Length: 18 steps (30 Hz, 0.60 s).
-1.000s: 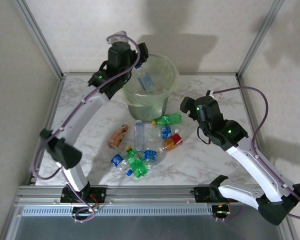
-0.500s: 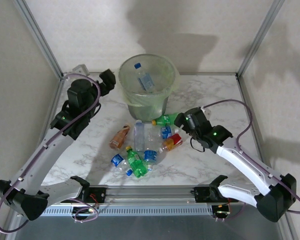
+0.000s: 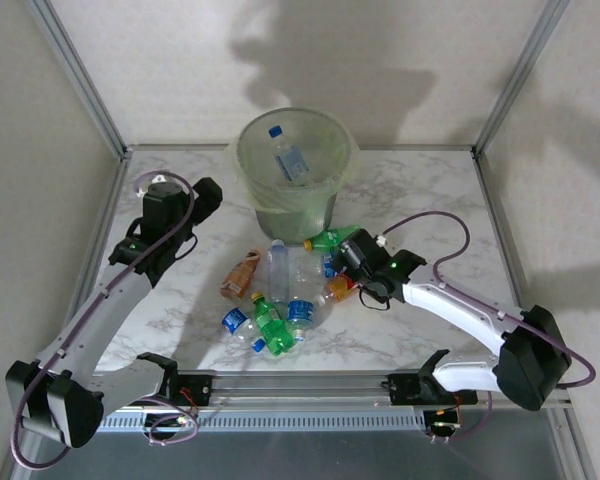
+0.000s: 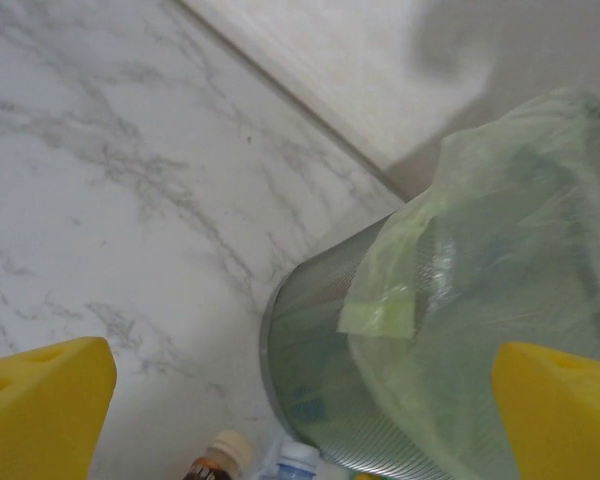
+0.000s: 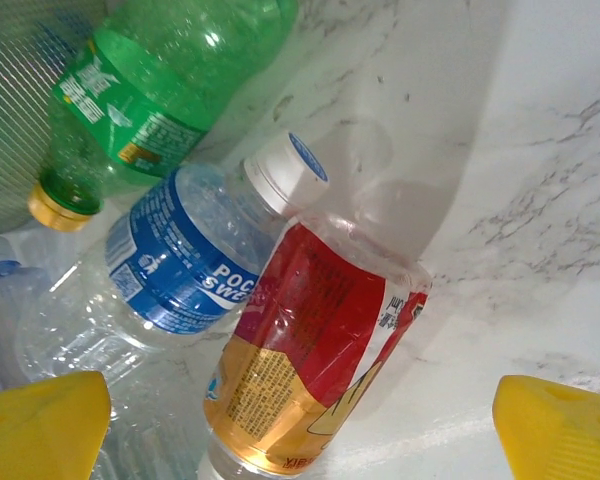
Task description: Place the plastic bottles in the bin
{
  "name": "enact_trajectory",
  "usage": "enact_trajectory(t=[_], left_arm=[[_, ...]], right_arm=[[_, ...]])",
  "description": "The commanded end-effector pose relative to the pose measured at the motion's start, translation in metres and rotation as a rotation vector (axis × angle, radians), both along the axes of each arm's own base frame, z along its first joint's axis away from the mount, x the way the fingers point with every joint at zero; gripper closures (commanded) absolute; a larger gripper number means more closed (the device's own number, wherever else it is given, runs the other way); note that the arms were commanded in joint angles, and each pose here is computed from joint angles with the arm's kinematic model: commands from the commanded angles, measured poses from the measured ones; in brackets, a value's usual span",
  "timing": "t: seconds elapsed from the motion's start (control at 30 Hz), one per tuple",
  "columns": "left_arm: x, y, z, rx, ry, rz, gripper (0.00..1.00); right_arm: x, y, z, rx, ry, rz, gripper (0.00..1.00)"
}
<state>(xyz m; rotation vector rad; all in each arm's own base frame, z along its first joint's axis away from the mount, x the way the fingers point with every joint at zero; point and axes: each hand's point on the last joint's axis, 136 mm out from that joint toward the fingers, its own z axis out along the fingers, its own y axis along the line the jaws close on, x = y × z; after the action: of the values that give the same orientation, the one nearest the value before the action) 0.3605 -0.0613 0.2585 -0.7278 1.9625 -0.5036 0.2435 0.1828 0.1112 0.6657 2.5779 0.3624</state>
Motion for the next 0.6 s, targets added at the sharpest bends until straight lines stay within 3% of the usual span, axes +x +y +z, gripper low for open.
enact_trajectory(t=[0.0,0.23,0.57], left_arm=[[-0.002,-0.003,-0.018,-0.048,0.047,-0.013,0.05],[-0.004,-0.009,-0.048,-0.051,0.124,-0.046,0.05],[-0.003,-0.01,-0.054,-0.053,0.142,-0.052,0.06]], right_arm=[[-0.006,0.004,-0.014,-0.004,0.046,-0.014,0.01],[-0.006,0.014,-0.029,-0.011,0.094,0.002,0.01],[-0.01,0.022,-0.041,-0.009,0.134,0.013,0.02]])
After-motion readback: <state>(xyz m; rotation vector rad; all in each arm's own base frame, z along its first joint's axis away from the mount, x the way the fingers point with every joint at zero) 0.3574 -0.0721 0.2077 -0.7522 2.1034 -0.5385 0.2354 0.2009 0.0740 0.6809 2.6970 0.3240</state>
